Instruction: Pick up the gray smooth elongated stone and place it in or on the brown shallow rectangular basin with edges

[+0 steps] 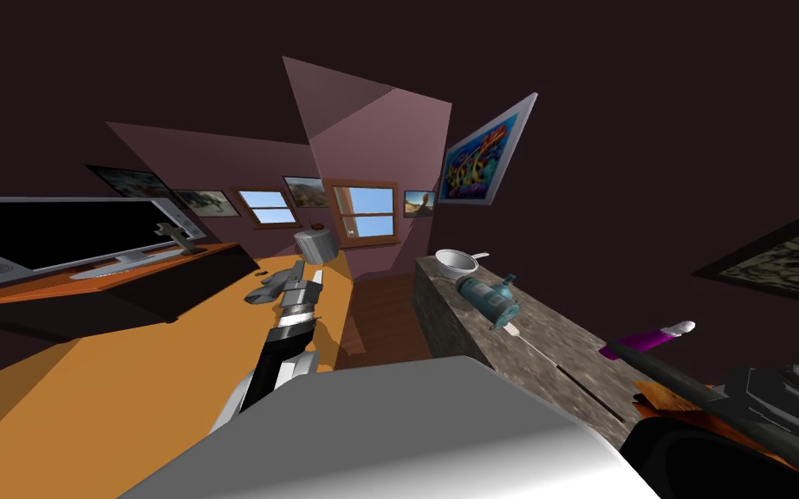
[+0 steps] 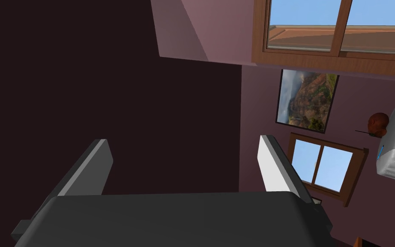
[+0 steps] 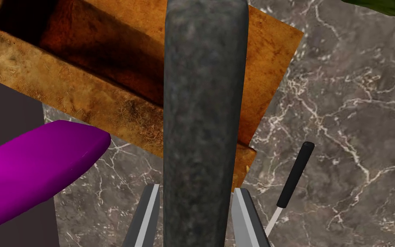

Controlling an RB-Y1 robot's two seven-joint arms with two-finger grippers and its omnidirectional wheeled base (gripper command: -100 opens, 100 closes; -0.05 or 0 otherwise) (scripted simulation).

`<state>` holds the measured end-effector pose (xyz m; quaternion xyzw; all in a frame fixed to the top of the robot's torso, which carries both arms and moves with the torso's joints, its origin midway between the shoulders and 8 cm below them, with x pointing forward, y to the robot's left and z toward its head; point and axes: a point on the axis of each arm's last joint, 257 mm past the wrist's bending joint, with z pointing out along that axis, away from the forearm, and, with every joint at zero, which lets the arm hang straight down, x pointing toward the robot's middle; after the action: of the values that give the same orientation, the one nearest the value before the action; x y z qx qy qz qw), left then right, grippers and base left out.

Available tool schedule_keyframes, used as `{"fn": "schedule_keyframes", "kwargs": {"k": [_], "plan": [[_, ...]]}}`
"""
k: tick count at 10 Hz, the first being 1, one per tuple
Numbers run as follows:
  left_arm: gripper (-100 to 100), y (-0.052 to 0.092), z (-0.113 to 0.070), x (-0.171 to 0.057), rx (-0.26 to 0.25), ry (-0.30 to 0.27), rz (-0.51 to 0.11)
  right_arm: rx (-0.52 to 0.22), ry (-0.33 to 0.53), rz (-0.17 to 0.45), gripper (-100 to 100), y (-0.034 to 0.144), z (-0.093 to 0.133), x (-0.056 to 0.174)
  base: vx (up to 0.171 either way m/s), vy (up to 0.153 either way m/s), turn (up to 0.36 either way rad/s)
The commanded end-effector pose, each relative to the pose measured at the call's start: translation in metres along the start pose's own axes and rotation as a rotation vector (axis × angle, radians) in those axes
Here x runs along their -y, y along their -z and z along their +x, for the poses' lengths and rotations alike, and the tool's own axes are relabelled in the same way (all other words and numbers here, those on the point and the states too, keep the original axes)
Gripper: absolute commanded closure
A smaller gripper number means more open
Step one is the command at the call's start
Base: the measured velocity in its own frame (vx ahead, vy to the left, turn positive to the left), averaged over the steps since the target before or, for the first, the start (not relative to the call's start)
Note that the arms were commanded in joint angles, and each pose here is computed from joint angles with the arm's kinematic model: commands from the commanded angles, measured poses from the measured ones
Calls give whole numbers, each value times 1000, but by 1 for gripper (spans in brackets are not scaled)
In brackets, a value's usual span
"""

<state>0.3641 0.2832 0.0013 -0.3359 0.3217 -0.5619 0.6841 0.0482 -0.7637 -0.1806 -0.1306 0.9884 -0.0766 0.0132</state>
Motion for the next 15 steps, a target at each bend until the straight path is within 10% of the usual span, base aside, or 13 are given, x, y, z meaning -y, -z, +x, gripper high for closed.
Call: {"fn": "schedule_keyframes", "kwargs": {"k": [1,3,4,8,9,10,15], "plan": [[0,0,0,0,0,0,0,-2,-2,13,100,9,-9,9,-92,-211,0],[0,0,0,0,0,0,0,-2,-3,17,100,10,-9,9,-50,-164,-6],[0,0,0,0,0,0,0,-3,-3,20,-100,11,-9,11,-6,-21,0],[0,0,0,0,0,0,0,-3,-4,20,-100,11,-9,11,-1,-2,0],[0,0,0,0,0,0,0,-3,-4,20,0,11,-9,11,0,0,0],[0,0,0,0,0,0,0,-1,10,19,-100,20,-24,15,-14,-10,-84],[0,0,0,0,0,0,0,6,53,13,-100,48,-70,23,-24,-14,-92]]}}
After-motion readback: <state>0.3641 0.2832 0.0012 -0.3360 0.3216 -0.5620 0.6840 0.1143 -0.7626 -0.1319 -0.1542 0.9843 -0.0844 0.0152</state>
